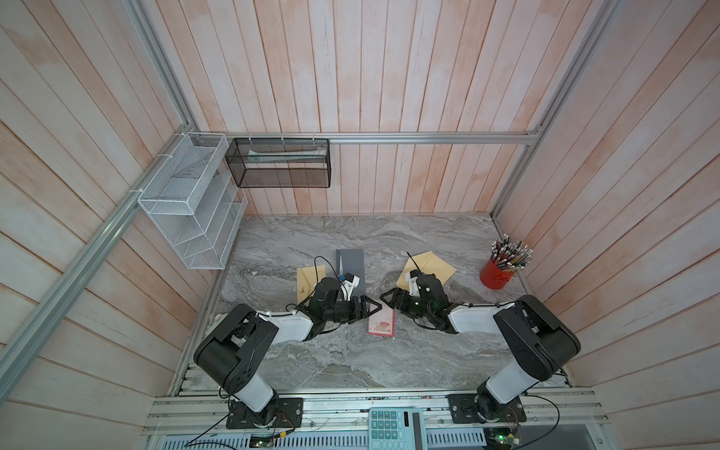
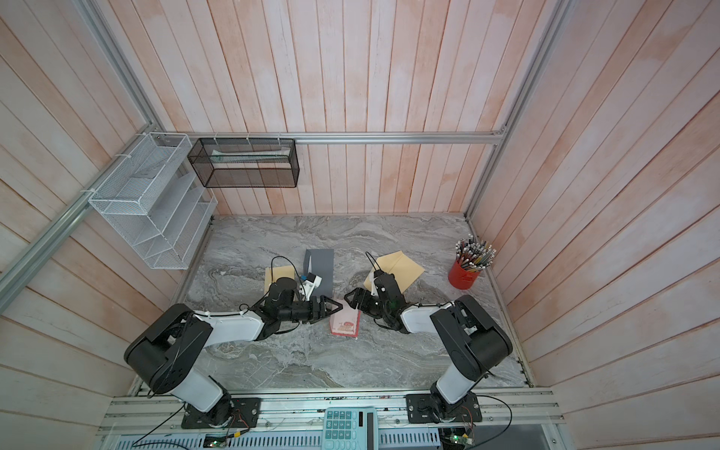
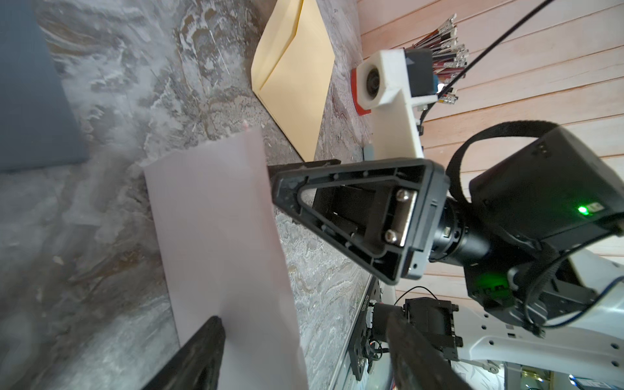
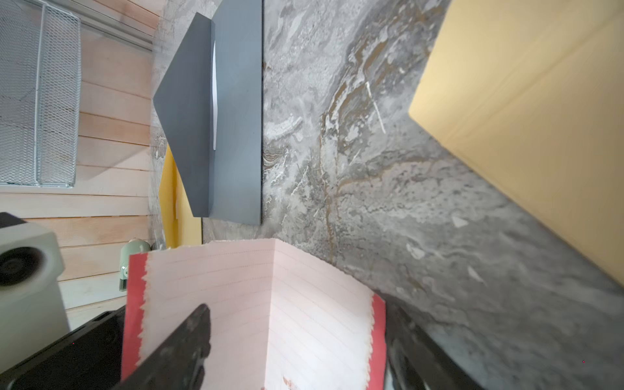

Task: Fold the letter paper in half and place it into the envelope
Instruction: Fold the letter paper at the center of the board.

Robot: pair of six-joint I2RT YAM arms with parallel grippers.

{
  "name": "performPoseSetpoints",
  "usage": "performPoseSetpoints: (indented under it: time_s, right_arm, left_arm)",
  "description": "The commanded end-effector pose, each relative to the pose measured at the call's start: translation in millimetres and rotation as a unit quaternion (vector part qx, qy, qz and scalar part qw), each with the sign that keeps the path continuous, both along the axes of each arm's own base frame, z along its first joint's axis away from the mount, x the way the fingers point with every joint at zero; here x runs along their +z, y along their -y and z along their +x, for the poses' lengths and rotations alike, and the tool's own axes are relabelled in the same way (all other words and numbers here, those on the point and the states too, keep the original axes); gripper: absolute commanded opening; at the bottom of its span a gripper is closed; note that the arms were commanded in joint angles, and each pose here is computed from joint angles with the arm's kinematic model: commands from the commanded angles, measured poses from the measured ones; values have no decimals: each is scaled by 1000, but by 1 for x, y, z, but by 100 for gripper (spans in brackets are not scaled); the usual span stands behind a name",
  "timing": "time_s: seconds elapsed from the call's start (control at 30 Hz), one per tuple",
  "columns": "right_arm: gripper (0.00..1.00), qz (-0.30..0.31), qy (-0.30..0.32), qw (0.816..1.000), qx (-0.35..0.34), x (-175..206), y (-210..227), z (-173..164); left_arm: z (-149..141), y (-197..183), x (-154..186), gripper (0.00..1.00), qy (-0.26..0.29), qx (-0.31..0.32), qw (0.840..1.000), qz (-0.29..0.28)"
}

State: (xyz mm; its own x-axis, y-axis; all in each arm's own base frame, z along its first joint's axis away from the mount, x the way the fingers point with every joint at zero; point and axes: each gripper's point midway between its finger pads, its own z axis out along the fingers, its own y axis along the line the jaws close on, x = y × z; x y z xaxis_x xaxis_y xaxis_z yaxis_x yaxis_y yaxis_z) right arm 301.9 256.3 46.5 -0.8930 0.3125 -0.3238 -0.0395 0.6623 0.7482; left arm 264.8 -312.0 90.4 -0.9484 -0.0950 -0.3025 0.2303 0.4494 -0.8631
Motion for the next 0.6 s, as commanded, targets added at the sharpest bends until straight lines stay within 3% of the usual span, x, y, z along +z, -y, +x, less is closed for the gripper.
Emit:
performPoseSetpoints:
  time_s: [0.0, 0.2, 0.37, 0.57]
  right_arm:
    - [78, -18, -52, 998, -9, -24, 13, -19]
    - [67, -1, -63, 998, 1, -29, 8, -21]
    - [65, 11, -69, 998, 4, -32, 4, -21]
    - [64, 12, -67, 998, 3, -31, 4, -20]
  left_arm:
    - [7, 10, 3, 76, 5, 1, 1000, -15]
    - [8, 19, 11, 74, -1, -4, 999, -36]
    - [12, 26, 21, 75, 13, -8, 999, -36]
    - [9, 33, 0, 74, -13, -18, 999, -32]
